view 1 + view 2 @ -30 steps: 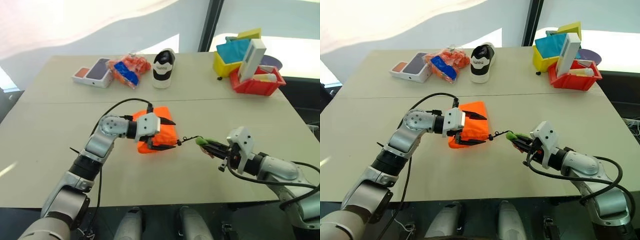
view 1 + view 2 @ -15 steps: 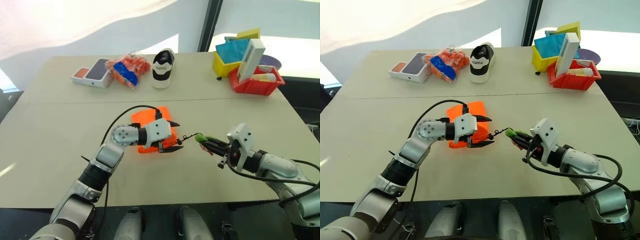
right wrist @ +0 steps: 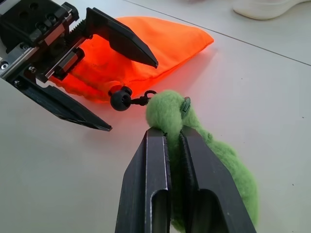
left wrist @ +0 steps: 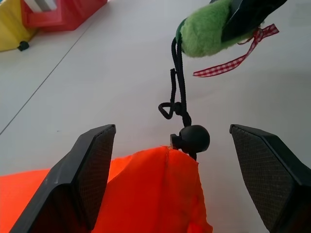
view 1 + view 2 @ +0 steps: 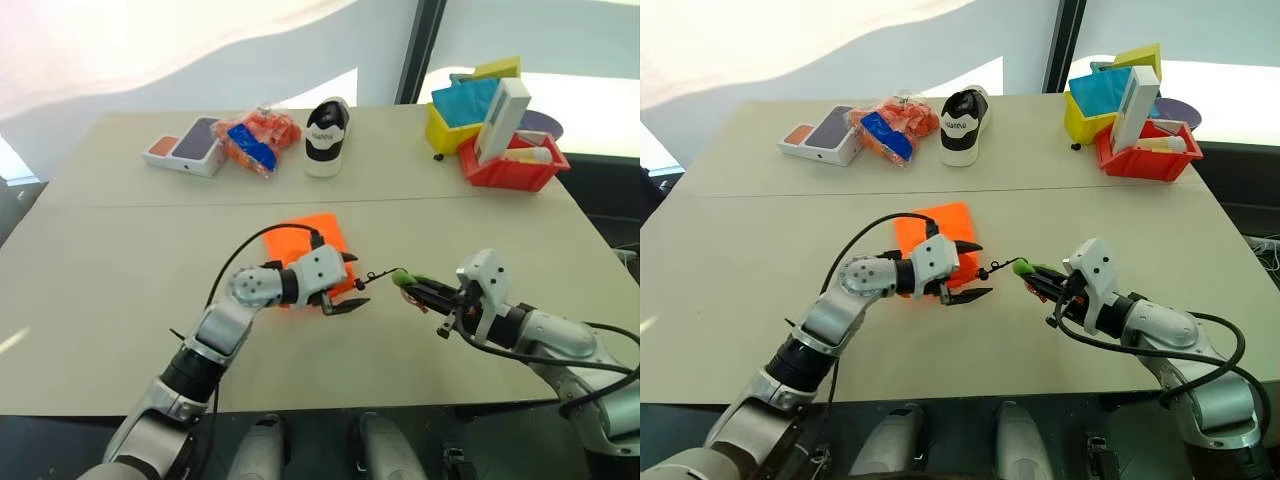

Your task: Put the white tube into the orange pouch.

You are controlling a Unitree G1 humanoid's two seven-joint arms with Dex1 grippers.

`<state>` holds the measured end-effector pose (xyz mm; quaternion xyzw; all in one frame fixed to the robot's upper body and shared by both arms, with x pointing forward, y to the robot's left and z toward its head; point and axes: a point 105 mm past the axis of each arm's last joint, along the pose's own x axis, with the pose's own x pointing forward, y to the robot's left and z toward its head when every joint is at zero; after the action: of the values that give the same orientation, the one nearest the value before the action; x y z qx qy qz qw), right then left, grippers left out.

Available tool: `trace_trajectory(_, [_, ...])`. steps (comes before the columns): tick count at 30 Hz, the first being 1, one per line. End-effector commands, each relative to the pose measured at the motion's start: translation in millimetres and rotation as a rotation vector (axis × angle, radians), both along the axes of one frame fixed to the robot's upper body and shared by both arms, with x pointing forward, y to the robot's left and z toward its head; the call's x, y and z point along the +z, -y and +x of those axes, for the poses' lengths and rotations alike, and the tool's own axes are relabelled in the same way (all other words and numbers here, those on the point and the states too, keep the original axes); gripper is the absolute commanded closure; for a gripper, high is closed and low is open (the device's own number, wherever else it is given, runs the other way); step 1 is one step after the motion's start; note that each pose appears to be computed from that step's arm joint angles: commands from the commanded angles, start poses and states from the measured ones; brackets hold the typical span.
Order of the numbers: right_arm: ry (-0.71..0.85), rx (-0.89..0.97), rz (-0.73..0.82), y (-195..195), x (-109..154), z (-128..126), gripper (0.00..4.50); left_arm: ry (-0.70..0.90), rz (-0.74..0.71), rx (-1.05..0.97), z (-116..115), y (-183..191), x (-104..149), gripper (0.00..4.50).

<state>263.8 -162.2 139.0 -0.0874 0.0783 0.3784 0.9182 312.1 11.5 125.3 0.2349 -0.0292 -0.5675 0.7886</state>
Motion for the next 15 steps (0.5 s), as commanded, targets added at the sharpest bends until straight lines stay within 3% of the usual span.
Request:
trace_trajectory(1, [0.044,-0.005,0.013,2.0,8.5,-0.1,4.41,0.021,-0.020,0.001,-2.2,1.8,9.7,0.49])
trace_trajectory(7, [0.044,-0.008,0.008,4.1,6.2,0.8,4.41,-0.011,0.004,-0.005,-3.1,0.6,4.5,0.49])
trace_trajectory(8, [0.046,-0.009,0.008,4.2,6.1,1.1,4.47,-0.012,0.006,-0.011,-3.8,0.5,4.4,0.74])
trace_trajectory(10, [0.047,-0.010,0.008,4.3,5.9,1.6,4.50,-0.010,0.007,-0.017,-4.2,0.3,4.9,1.40])
trace_trajectory(15, [0.044,-0.008,0.005,4.1,3.9,0.8,4.50,0.002,0.004,-0.013,-3.4,0.1,6.4,3.97])
